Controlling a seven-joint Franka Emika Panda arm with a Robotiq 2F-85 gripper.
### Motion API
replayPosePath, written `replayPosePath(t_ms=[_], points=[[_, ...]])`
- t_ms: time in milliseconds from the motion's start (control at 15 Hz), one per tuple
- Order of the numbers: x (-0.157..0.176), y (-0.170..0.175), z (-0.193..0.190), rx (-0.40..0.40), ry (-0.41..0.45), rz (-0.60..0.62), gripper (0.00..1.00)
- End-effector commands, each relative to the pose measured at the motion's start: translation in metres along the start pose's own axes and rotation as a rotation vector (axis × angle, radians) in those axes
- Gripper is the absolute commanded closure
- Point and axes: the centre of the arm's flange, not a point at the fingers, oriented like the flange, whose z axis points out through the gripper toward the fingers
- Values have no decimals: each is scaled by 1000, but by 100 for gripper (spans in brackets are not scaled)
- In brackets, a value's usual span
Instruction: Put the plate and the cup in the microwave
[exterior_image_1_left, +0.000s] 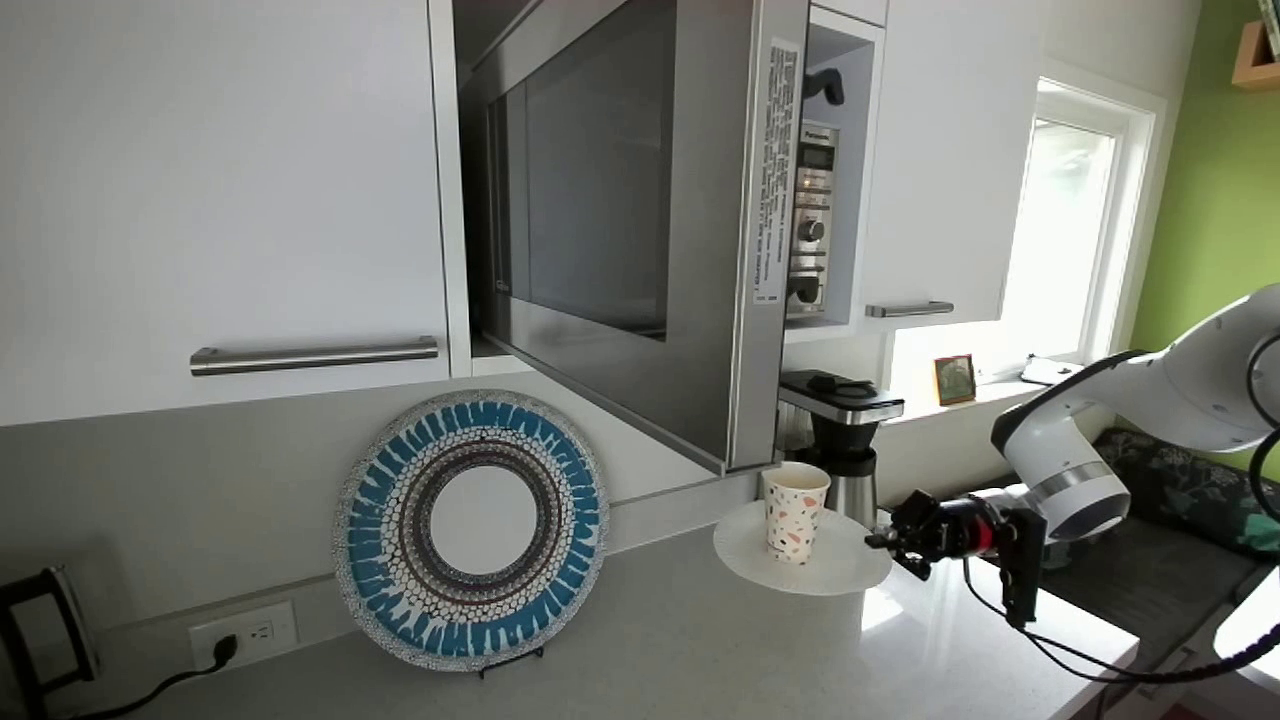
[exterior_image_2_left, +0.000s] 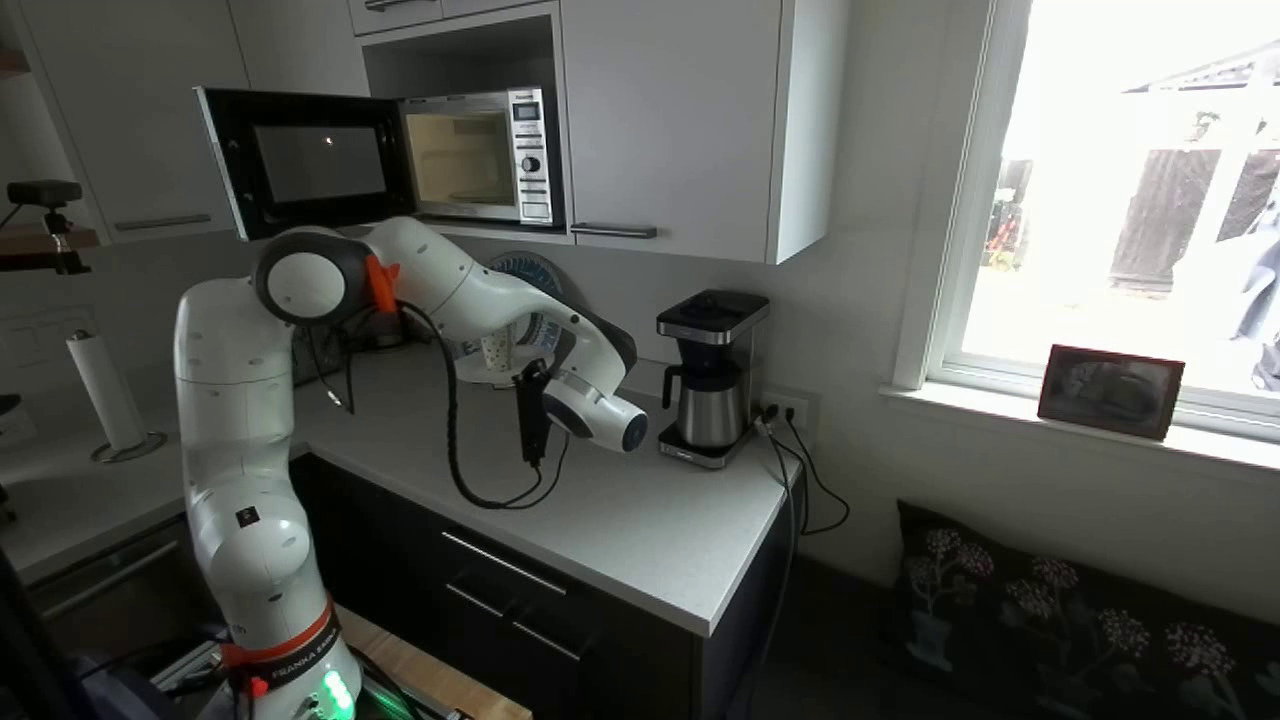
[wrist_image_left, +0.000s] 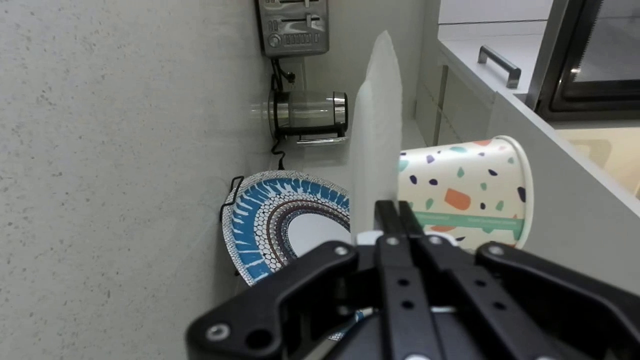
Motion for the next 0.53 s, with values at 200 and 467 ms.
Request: replayPosePath(t_ms=[200,467], points=[[-5,-38,1,13,3,-26,100],[-1,-41,-1,-4,-1,-50,99]])
